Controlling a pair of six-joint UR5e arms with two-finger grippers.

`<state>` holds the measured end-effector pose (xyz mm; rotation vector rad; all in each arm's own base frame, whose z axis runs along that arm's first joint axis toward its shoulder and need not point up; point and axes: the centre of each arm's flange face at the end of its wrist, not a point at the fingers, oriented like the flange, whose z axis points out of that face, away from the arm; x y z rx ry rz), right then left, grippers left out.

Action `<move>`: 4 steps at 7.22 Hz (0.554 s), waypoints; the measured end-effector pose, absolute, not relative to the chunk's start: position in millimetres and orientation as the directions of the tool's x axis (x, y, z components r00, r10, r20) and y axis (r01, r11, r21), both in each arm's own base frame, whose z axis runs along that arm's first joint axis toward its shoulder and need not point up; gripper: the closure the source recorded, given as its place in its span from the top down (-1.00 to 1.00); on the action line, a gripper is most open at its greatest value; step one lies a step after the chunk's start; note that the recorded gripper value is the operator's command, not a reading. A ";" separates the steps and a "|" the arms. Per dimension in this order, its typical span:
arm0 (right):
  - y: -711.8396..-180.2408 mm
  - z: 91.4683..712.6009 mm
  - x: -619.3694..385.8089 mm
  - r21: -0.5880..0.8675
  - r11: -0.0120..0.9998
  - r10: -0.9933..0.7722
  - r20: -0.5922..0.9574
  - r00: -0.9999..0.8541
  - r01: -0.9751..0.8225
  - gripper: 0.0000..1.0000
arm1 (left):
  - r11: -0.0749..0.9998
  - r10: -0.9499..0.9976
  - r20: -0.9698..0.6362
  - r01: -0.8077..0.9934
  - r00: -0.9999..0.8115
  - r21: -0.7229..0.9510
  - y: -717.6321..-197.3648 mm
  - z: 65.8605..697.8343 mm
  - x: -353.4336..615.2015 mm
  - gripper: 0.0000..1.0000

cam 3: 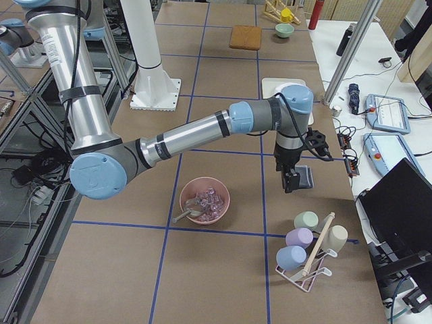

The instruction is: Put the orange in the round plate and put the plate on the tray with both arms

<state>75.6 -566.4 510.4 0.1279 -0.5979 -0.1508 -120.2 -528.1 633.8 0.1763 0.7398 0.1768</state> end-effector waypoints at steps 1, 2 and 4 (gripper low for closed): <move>-536.3 542.6 90.2 0.126 0.987 -0.151 0.567 0.810 0.096 1.00 | 0.970 0.223 -0.651 -0.098 0.725 0.224 -528.2 632.7 -120.2 0.96; -513.3 566.7 96.9 0.109 0.990 -0.133 0.578 0.805 0.085 1.00 | 0.969 0.227 -0.650 -0.099 0.725 0.227 -528.4 631.4 -120.2 0.96; -485.2 597.6 99.0 0.108 0.991 -0.128 0.584 0.802 0.080 1.00 | 0.968 0.229 -0.649 -0.100 0.725 0.230 -528.0 631.5 -120.4 0.96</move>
